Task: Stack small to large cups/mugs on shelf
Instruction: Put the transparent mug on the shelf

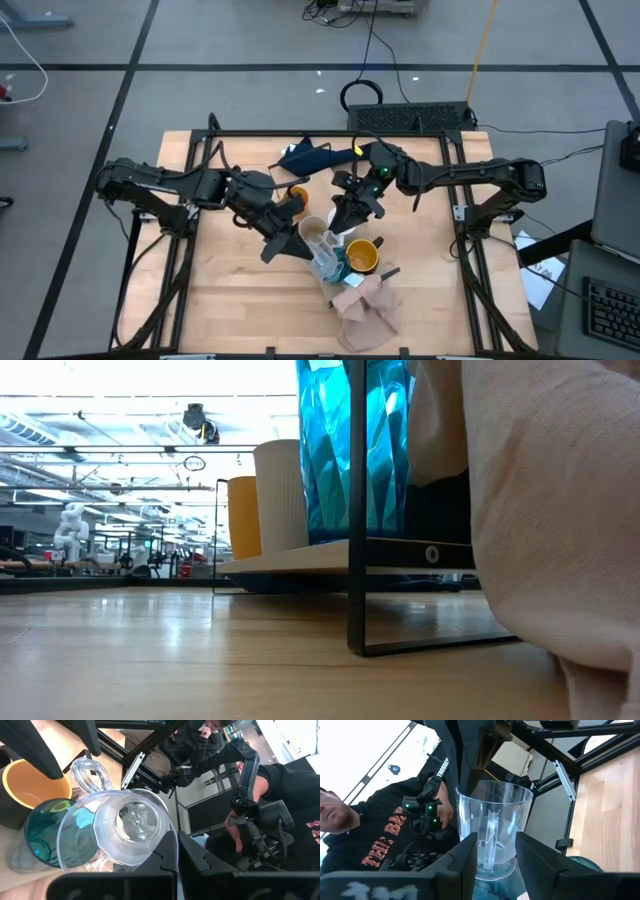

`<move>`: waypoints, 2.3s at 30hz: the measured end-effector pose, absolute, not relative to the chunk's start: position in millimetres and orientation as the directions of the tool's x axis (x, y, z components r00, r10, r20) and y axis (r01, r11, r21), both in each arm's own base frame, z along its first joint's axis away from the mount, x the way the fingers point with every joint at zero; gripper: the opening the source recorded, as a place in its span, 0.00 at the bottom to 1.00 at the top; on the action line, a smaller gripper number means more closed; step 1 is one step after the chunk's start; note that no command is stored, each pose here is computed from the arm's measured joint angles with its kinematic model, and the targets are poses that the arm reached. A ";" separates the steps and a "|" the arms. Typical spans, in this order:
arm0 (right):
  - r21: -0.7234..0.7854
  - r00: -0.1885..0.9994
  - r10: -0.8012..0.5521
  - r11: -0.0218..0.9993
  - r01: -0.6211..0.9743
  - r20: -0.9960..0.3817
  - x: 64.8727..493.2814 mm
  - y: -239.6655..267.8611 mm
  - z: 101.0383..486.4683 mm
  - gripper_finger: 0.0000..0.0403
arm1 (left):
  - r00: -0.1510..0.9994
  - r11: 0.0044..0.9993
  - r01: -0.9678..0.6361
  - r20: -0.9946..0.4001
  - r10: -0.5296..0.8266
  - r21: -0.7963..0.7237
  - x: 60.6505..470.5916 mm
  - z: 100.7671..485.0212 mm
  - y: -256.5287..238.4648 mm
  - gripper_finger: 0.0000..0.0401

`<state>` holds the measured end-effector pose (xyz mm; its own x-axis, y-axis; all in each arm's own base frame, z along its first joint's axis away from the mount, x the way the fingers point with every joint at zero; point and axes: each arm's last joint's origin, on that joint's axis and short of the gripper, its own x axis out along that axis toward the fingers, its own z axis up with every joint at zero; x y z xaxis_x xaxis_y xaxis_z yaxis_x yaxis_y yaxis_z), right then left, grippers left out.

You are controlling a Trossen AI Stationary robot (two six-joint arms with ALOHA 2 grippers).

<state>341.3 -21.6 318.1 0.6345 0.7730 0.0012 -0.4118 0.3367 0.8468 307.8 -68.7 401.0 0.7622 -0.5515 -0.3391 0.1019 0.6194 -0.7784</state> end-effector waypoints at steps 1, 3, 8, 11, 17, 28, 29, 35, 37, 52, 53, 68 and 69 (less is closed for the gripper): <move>0.849 0.634 0.773 0.335 -0.409 0.001 341.3 -21.6 318.1 0.31 | 0.764 0.619 0.100 -0.339 -0.550 -0.779 308.0 401.0 -67.8 0.00; 0.853 0.635 0.773 0.330 -0.403 0.001 341.3 -21.6 318.1 0.31 | 0.764 0.619 0.099 -0.339 -0.549 -0.779 308.2 401.0 -67.0 0.00; 0.856 0.628 0.778 0.325 -0.403 0.001 341.5 -18.8 318.1 0.31 | 0.764 0.616 0.095 -0.339 -0.549 -0.782 308.2 401.0 -67.1 0.00; 0.855 0.621 0.784 0.321 -0.407 0.001 341.8 -14.6 318.2 0.31 | 0.765 0.617 0.094 -0.340 -0.547 -0.782 308.2 400.9 -66.9 0.00; 0.856 0.631 0.775 0.326 -0.402 0.002 342.3 -13.0 318.2 0.31 | 0.771 0.617 0.088 -0.339 -0.540 -0.782 308.9 401.0 -63.9 0.00; 0.853 0.635 0.772 0.329 -0.406 0.005 342.4 -13.2 318.7 0.22 | 0.772 0.615 0.085 -0.338 -0.539 -0.784 309.1 400.9 -62.8 0.00; 0.852 0.636 0.772 0.329 -0.406 0.005 342.4 -13.6 318.7 0.20 | 0.772 0.614 0.085 -0.338 -0.539 -0.784 309.1 400.9 -62.8 0.00; 0.851 0.641 0.767 0.334 -0.406 0.005 342.2 -16.6 318.8 0.07 | 0.768 0.612 0.090 -0.336 -0.545 -0.786 309.1 401.1 -63.0 0.00; 0.851 0.642 0.766 0.334 -0.406 0.005 342.1 -17.7 318.8 0.04 | 0.768 0.612 0.090 -0.337 -0.545 -0.786 309.0 401.0 -63.0 0.00; 0.809 0.631 0.776 0.357 -0.467 0.023 341.5 -19.3 321.6 0.03 | 0.809 0.597 0.113 -0.275 -0.519 -0.795 312.0 407.8 -60.7 0.11; 0.810 0.627 0.779 0.354 -0.467 0.021 341.2 -20.1 321.4 0.03 | 0.811 0.594 0.107 -0.275 -0.516 -0.798 312.1 407.7 -60.0 0.12; 0.694 0.742 0.671 0.542 -0.474 -0.018 334.1 -71.7 315.8 0.03 | 0.906 0.591 0.199 -0.082 -0.415 -0.782 286.8 446.3 -33.3 0.19; 0.676 0.755 0.656 0.569 -0.467 -0.031 333.0 -76.7 313.8 0.03 | 0.917 0.604 0.217 -0.052 -0.395 -0.767 283.7 451.2 -31.9 0.20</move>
